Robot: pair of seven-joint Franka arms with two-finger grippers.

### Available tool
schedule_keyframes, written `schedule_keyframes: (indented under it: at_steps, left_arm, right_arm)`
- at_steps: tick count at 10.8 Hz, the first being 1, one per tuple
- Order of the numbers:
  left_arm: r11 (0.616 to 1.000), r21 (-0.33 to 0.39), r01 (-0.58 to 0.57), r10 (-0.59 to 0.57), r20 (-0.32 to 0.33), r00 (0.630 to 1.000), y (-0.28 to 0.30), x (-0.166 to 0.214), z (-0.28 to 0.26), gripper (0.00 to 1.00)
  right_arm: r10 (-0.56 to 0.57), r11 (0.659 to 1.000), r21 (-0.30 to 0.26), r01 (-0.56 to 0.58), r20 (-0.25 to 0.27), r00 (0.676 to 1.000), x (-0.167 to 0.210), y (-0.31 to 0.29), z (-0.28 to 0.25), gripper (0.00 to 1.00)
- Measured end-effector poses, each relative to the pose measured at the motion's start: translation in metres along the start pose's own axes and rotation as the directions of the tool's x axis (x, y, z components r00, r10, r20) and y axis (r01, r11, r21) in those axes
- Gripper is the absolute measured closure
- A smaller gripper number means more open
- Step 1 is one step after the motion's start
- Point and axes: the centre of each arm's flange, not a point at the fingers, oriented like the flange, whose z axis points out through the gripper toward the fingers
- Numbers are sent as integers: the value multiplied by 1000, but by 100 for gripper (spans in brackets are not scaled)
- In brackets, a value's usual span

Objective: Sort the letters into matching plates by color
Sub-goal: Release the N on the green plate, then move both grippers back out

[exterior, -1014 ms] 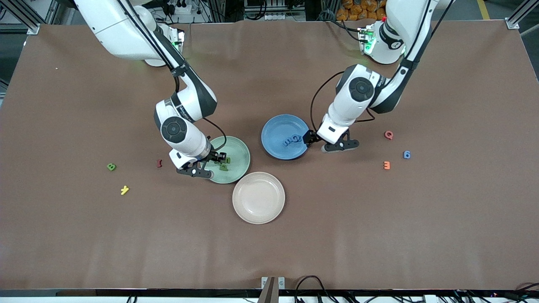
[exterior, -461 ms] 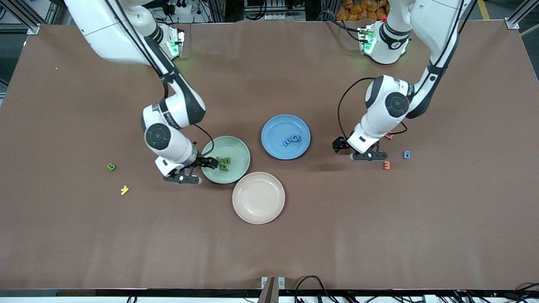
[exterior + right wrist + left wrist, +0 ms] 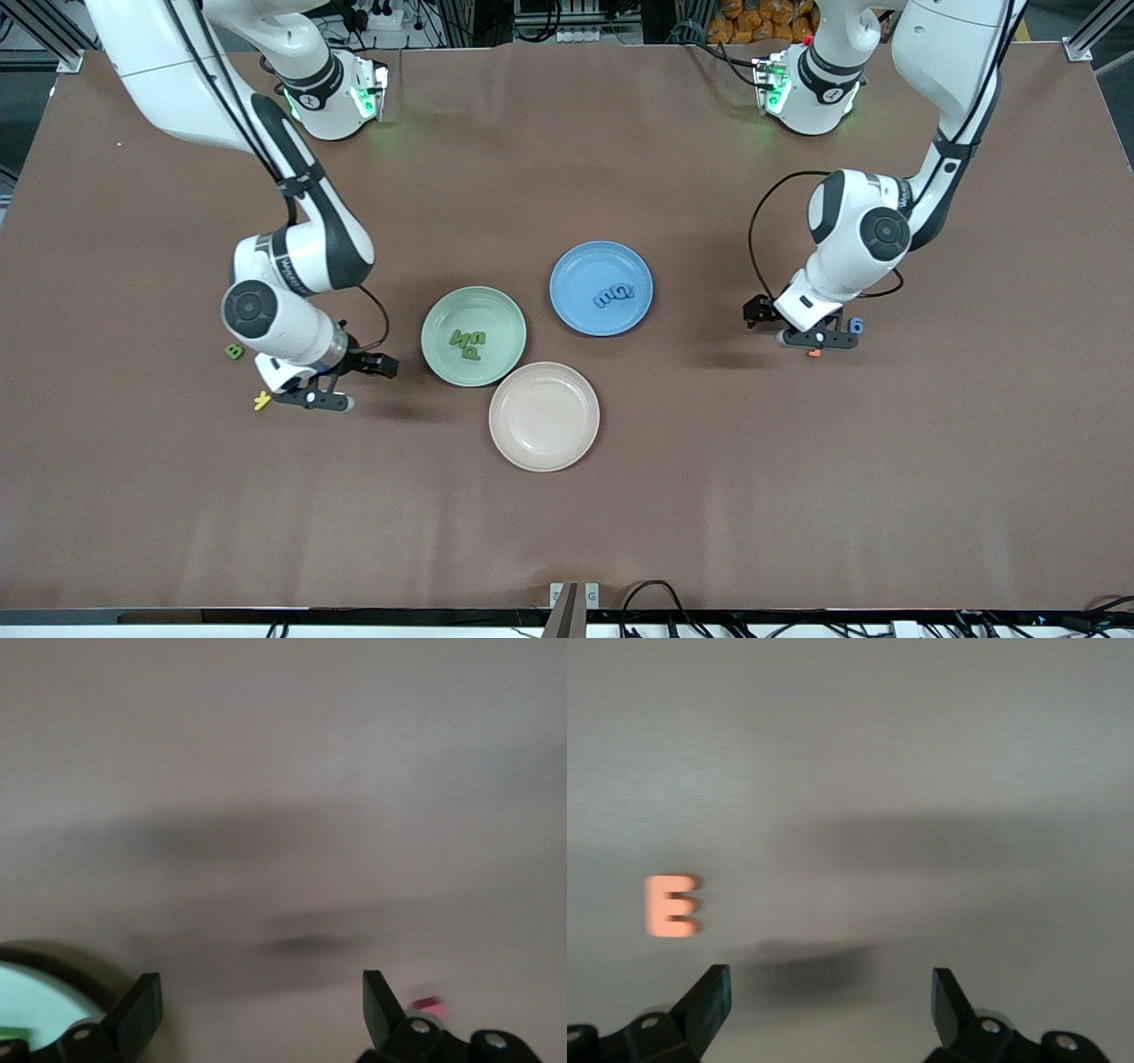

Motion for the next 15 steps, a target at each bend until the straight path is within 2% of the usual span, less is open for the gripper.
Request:
schedule_keyframes:
  at_steps: [4,6,8,10,13,15]
  left_arm:
    - [999,33,-39,38,16,999,-46,-6,2,0]
    - [996,50,-75,74,19,997,-73,-8,-1,0]
    - [994,59,-90,89,23,996,-88,-11,-3,0]
    - [992,63,-112,111,25,994,-96,-14,-4,0]
    - [986,72,-149,148,24,989,-109,-18,-3,0]
    - [981,85,-172,172,-1,985,-114,-24,0,0]
  right_arm:
    - [-54,999,-1,54,-3,999,25,86,-4,0]
    - [-137,991,-1,137,-2,991,32,119,-6,0]
    - [-266,964,-1,266,-1,964,34,137,-6,0]
    - [-427,904,1,427,3,904,35,154,-6,0]
    - [-615,788,6,615,7,788,35,196,-4,0]
    - [-656,755,11,656,9,755,34,229,-2,0]
